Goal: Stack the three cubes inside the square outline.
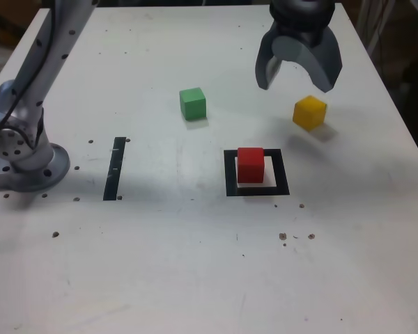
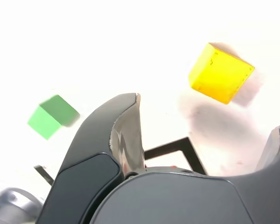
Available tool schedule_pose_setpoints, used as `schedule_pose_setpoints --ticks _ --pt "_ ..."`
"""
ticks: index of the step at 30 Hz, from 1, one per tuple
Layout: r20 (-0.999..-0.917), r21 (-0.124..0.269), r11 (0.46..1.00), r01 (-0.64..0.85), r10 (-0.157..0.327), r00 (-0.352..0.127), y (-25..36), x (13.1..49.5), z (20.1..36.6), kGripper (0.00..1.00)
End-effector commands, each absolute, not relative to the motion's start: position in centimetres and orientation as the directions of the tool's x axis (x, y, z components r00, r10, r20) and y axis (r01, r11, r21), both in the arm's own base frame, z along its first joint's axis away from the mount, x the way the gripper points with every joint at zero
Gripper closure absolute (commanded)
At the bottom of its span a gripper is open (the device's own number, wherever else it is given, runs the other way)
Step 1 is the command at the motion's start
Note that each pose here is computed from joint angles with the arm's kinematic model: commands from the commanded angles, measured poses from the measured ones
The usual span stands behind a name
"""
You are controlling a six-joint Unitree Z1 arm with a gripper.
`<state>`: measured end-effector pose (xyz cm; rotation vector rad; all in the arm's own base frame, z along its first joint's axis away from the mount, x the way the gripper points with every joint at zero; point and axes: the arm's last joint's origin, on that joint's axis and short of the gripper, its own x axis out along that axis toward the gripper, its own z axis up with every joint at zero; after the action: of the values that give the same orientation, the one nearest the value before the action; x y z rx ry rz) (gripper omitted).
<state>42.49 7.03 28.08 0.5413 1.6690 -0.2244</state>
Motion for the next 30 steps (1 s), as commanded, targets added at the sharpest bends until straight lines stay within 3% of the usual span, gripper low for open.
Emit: schedule_pose_setpoints --ticks 1,4,10,14,25,30 --pt "-0.9671 0.151 0.828 0.54 0.237 -0.093 7.2 42.8 27.4 0.04" --pt "-0.9648 0.145 0.798 0.585 0.245 -0.095 7.3 43.5 26.3 0.04" --pt "-0.9712 0.109 0.778 0.619 0.216 -0.1 7.4 45.2 23.3 0.02" --pt "-0.9733 0.109 0.775 0.622 0.21 -0.092 7.5 45.8 22.5 0.03" --pt "-0.9739 0.113 0.783 0.612 0.209 -0.088 7.7 46.5 21.6 0.24" --pt "-0.9756 0.089 0.799 0.594 0.19 -0.11 8.2 46.2 21.2 0.36"
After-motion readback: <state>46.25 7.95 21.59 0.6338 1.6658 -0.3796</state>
